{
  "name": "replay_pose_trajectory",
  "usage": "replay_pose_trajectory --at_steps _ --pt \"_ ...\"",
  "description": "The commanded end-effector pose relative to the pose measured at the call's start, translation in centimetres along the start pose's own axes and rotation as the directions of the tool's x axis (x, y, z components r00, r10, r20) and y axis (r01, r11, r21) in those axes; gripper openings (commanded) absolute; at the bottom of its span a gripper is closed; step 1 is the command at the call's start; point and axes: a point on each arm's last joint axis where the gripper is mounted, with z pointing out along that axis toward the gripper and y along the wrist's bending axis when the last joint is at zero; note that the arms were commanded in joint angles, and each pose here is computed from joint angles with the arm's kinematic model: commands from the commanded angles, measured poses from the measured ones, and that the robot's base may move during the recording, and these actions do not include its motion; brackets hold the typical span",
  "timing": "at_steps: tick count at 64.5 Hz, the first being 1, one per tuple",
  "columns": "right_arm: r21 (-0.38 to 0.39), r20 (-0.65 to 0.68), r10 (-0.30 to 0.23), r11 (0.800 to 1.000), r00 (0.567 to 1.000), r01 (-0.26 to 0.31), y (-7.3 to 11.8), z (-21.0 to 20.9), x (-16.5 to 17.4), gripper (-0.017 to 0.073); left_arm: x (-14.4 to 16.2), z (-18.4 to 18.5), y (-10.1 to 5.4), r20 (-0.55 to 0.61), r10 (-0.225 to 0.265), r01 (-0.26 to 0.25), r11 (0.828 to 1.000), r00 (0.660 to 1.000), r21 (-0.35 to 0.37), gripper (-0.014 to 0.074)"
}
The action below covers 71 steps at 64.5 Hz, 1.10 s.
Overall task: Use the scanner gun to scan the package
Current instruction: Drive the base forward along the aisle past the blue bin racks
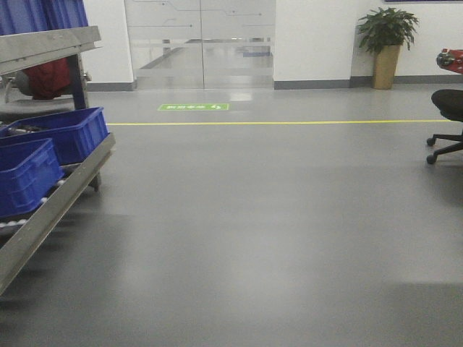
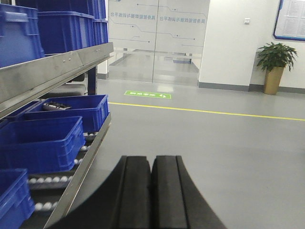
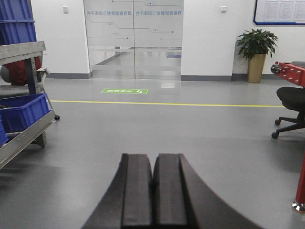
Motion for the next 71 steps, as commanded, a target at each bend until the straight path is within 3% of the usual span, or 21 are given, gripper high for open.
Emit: replay_pose_trajectory --at_steps 1,71 --pt "0.0 0.019 -0.011 1.0 1.0 0.011 0.0 -0.03 -0.18 -0.0168 -0.23 -0.04 -0.03 0.023 -0.002 0.002 1.0 1.0 0.005 -0.0101" --pt "-0.002 0.019 -0.01 1.0 1.0 0.01 0.01 -0.03 -0.17 -0.0168 -0.23 -0.04 -0.02 0.023 -0.002 0.002 1.0 1.0 0.003 -0.0101"
